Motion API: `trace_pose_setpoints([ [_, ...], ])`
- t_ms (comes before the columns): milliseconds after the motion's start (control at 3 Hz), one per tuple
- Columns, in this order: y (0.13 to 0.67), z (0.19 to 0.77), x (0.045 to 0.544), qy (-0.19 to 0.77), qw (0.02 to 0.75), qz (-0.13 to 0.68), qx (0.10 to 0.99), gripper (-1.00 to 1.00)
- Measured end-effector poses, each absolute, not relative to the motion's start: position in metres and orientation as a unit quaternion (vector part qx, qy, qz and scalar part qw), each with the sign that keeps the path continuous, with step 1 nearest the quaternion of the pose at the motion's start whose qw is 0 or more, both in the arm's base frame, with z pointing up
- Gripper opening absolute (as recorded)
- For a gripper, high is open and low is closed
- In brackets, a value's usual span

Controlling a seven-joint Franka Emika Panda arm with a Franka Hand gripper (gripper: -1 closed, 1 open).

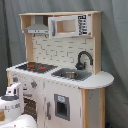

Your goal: Play with the kitchen

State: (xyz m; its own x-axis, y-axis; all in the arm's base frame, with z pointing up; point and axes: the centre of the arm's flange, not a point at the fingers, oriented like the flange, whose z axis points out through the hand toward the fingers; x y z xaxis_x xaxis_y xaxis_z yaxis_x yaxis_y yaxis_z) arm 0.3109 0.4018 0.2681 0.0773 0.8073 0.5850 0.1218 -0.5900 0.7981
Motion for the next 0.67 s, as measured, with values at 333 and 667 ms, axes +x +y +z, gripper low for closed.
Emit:
trace_pose_setpoints([
  [333, 0.418, 0.267, 0.328, 0.353, 0.285, 0.589, 0.668, 1.0],
  [667, 0.41, 0.254, 0.34, 0.331, 0.288, 0.582, 0.684, 1.0],
])
